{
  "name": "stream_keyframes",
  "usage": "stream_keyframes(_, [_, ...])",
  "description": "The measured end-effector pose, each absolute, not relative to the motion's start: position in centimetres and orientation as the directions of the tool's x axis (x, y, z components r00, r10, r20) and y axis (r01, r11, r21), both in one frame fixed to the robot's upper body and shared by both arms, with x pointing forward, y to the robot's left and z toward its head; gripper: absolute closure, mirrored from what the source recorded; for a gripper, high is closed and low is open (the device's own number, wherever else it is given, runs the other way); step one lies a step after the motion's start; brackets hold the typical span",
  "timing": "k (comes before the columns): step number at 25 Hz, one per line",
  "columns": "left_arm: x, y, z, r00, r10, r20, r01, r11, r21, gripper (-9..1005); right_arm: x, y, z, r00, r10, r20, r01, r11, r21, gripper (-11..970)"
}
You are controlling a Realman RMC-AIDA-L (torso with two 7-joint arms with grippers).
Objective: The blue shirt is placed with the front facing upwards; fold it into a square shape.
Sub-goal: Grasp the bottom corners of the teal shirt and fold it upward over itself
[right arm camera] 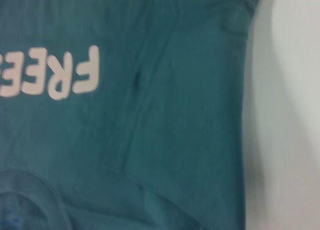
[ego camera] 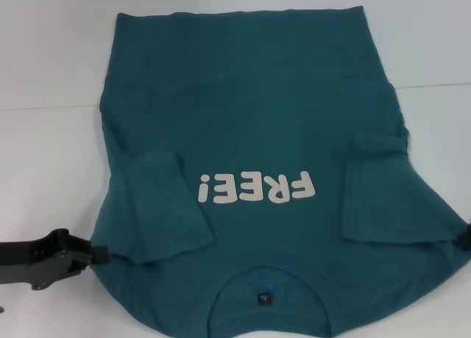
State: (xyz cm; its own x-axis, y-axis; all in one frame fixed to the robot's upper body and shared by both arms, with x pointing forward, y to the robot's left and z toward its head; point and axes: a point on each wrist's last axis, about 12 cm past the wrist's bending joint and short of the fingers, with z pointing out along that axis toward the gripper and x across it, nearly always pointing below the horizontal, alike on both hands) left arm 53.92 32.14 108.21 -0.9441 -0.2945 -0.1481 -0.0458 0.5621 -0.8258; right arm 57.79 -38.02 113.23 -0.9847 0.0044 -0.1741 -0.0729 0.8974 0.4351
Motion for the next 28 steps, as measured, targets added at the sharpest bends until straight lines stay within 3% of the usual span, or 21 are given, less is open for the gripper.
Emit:
stream_keyframes(10, [52.7,32.6,108.3,-0.968,-0.224,-0.109,-0.047,0.596,-0.802,968,57.5,-38.0,113.8,-0.990,-0.035,-0.135,-0.092,0.895,0.436,926])
stream_keyframes(28, [46.5,35.0,108.2,-0.992,-0.126,0.024,-0.098,0.624,-0.775,968,55.0,-36.6,113.6,-0.979,-0.202,0.012,-0.174,0.867,0.468,908])
